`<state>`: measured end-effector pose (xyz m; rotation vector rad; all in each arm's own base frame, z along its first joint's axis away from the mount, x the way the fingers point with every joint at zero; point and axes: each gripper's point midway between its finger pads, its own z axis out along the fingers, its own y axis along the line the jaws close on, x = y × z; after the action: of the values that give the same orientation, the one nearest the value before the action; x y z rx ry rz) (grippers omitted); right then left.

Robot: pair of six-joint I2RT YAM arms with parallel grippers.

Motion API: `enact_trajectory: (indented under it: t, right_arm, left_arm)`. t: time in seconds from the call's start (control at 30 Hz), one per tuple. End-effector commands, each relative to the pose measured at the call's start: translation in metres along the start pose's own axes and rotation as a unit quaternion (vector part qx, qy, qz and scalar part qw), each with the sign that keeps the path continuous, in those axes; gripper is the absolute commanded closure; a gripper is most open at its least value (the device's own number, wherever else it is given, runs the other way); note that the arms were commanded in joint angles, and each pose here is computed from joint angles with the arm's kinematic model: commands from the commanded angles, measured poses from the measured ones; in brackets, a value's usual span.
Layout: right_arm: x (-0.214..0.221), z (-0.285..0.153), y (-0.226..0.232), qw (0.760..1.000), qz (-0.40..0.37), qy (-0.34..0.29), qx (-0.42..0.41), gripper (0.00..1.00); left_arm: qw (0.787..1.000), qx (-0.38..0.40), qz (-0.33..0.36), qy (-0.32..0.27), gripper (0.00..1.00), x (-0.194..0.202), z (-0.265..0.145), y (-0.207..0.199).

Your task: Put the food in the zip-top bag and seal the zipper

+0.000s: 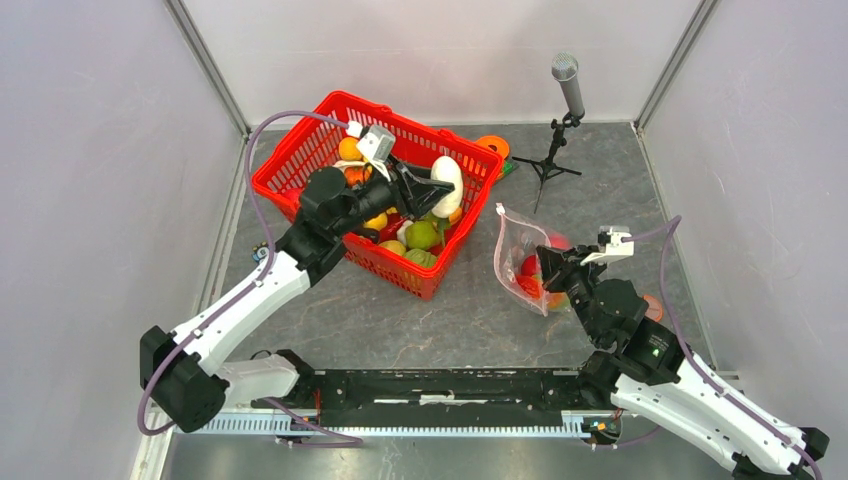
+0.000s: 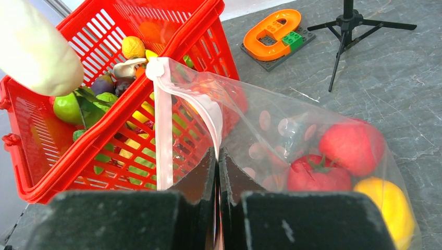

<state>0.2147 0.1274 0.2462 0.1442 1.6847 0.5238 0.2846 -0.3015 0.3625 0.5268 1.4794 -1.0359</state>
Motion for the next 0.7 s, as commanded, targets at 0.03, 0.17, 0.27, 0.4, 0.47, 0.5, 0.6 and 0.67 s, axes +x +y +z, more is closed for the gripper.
enact_trajectory:
  t: [0.03,0.17,0.27,0.4,0.47,0.5,0.6,0.67]
  right_arm:
    - [-0.017,-0.001,0.011,0.999,0.023,-0.020,-0.016,0.93]
    - [-0.021,-0.001,0.014,0.999,0.028,-0.024,-0.019,0.93]
    - [-0.024,-0.001,0.016,0.999,0.030,-0.027,-0.022,0.93]
    - [-0.026,-0.001,0.016,0.999,0.030,-0.029,-0.022,0.93]
    - [-0.026,-0.001,0.016,0.999,0.031,-0.030,-0.021,0.93]
    - [-0.027,-0.001,0.016,0.999,0.032,-0.031,-0.022,0.93]
    - [-0.032,-0.003,0.019,0.998,0.044,-0.038,-0.029,0.93]
    - [-0.040,-0.005,0.024,0.996,0.056,-0.049,-0.040,0.93]
  left_arm:
    - [0.990,0.113,-0.006,-0.078,0.81,-0.043,-0.013,-0.066]
    - [0.973,0.192,-0.012,-0.126,0.81,-0.056,-0.021,-0.109]
    - [0.958,0.240,-0.021,-0.156,0.81,-0.062,-0.024,-0.136]
    - [0.944,0.280,-0.033,-0.173,0.81,-0.065,-0.026,-0.160]
    - [0.942,0.287,-0.036,-0.170,0.81,-0.061,-0.023,-0.166]
    - [0.943,0.287,-0.037,-0.166,0.81,-0.056,-0.021,-0.166]
    - [0.947,0.277,-0.043,-0.155,0.81,-0.035,-0.011,-0.162]
    - [0.949,0.269,-0.047,-0.157,0.82,-0.020,-0.003,-0.158]
